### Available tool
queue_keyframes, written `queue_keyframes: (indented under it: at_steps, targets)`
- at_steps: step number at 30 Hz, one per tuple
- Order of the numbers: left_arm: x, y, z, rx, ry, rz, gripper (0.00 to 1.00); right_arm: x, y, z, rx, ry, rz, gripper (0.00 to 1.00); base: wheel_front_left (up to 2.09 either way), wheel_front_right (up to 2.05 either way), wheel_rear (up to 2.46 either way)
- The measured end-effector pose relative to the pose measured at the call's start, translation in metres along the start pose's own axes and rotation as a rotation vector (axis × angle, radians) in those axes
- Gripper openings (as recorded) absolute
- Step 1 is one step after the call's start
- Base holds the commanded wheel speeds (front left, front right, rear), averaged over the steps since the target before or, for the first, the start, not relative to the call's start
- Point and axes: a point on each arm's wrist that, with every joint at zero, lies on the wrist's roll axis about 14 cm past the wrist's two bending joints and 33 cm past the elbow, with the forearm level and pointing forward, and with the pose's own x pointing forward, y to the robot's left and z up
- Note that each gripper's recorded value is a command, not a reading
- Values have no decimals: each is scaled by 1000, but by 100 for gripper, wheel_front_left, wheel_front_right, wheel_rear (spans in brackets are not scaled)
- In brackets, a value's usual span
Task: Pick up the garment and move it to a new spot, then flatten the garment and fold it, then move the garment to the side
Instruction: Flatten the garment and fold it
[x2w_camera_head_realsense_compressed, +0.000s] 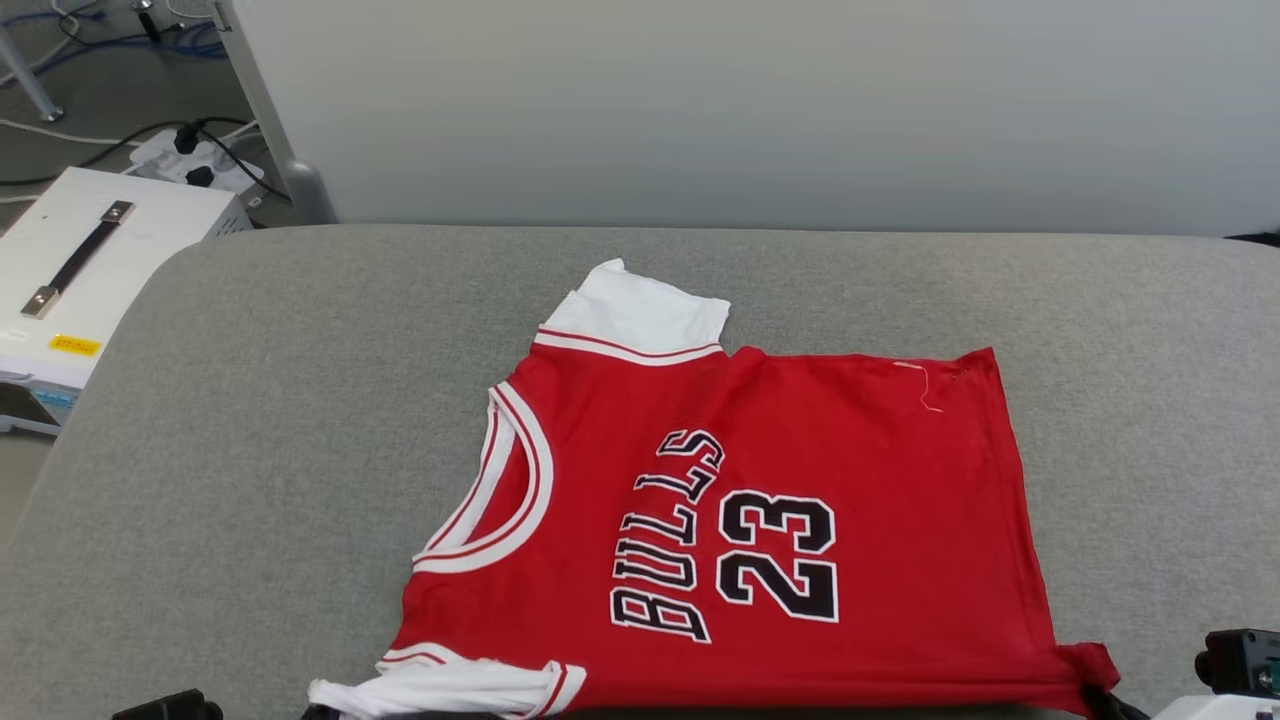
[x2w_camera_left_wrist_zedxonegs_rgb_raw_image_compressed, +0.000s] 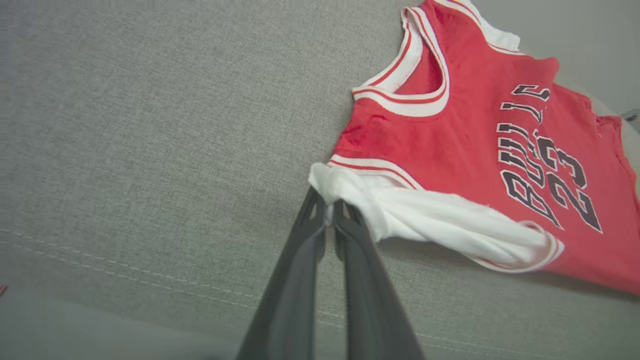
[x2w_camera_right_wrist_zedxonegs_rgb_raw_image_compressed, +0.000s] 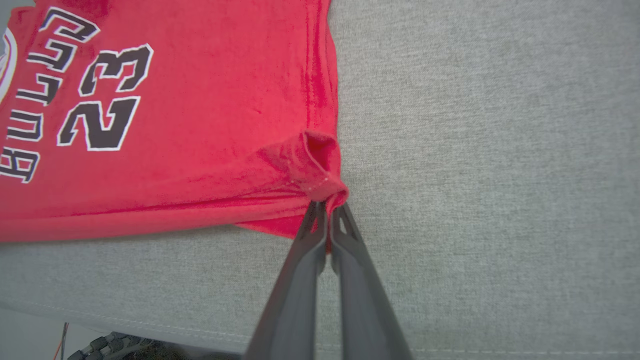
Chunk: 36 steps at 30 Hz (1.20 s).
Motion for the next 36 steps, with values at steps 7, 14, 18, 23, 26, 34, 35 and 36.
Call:
queue_keyframes:
  at_steps: [7, 14, 18, 23, 26, 34, 35, 36]
  targets:
    - [7, -17, 25, 23, -41, -52, 0, 5, 4, 17, -10, -25, -3, 0, 0, 0, 0]
    - [49, -53, 61, 96, -103, -158, 0, 28, 9, 42, -74, -33, -6, 0, 0, 0, 0]
    - [73, -61, 56, 101, -76, -173, 0, 43, 10, 49, -100, -20, -11, 0, 0, 0, 0]
    - [101, -65, 43, 95, -32, -183, 0, 62, 6, 45, -116, 20, -24, 0, 0, 0, 0]
    - [114, -64, 33, 87, -5, -181, 0, 72, 5, 41, -112, 38, -25, 0, 0, 0, 0]
    - [130, -56, 0, 77, 109, -179, 49, 91, 6, 30, -128, 64, -16, 100, 0, 0, 0]
    - [130, -56, -1, 78, 111, -179, 81, 91, 6, 30, -127, 59, -15, 100, 0, 0, 0]
    - [131, -55, -1, 79, 113, -179, 100, 91, 8, 29, -122, 52, -10, 100, 0, 0, 0]
